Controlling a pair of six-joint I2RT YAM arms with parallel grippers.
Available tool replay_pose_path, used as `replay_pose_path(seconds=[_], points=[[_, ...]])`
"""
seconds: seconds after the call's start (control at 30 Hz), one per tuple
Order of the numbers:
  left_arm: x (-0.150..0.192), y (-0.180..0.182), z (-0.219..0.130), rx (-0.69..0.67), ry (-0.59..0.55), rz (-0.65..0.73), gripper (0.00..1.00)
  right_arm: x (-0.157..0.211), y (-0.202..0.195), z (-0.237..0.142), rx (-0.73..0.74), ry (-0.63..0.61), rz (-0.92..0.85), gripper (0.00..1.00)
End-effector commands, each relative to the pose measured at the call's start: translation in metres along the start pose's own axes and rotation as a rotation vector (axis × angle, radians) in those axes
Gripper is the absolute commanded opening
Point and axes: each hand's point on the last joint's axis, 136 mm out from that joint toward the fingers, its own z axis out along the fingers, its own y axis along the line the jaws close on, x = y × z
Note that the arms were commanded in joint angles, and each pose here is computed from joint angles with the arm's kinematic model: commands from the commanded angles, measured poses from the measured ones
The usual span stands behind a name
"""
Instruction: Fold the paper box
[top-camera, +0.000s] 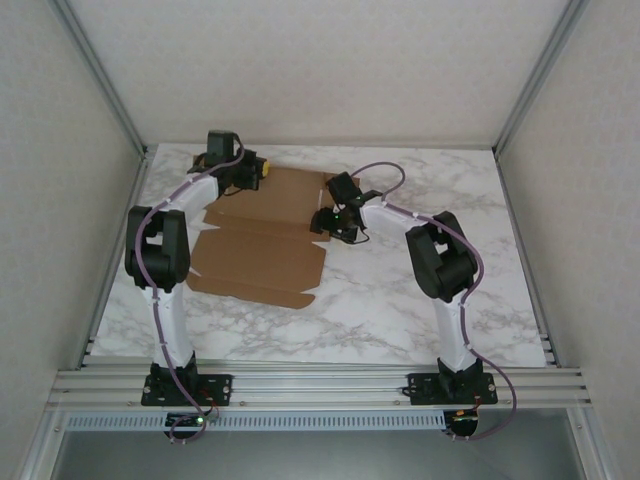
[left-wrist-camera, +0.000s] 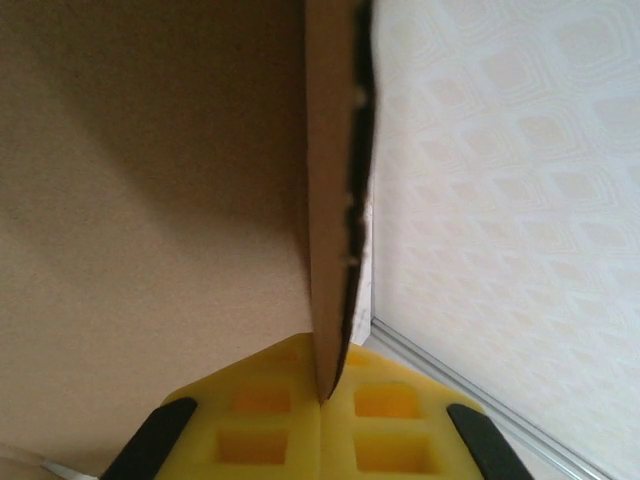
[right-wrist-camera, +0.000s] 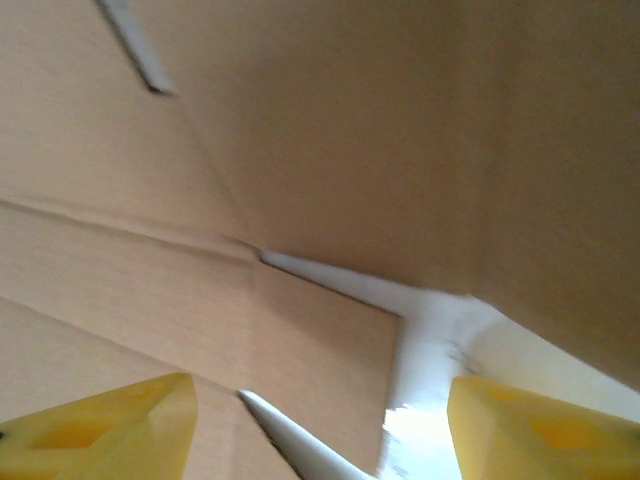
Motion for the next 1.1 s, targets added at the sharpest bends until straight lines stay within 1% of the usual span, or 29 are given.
replay_pose_path(seconds=[0.0,0.17,0.4,0.6,0.73,0.9,1.07], points=[[0.004,-0.016,-0.019,0.044,0.003,-0.009,0.0,-0.007,0.024,0.004,-0.099,0.007,0.008,0.67],[0.005,-0.019,-0.023,0.051,0.003,-0.008,0.0,-0.01,0.047,-0.005,-0.21,0.013,0.032,0.65],[0.007,-0.025,-0.027,0.062,0.003,-0.011,0.0,-0.007,0.066,-0.012,-0.3,0.045,0.039,0.64],[0.008,-0.024,-0.028,0.064,0.005,-0.014,0.0,-0.002,0.073,-0.003,-0.316,0.077,0.028,0.64],[0.009,-0.024,-0.029,0.071,0.01,-0.018,0.0,0.001,0.07,0.011,-0.261,0.092,-0.002,0.64],[0.011,-0.022,-0.028,0.066,0.019,-0.017,0.0,0.005,0.048,0.037,-0.137,0.112,-0.018,0.63],[0.012,-0.024,-0.029,0.068,0.023,-0.008,0.0,0.012,0.037,0.046,-0.025,0.115,-0.078,0.63]])
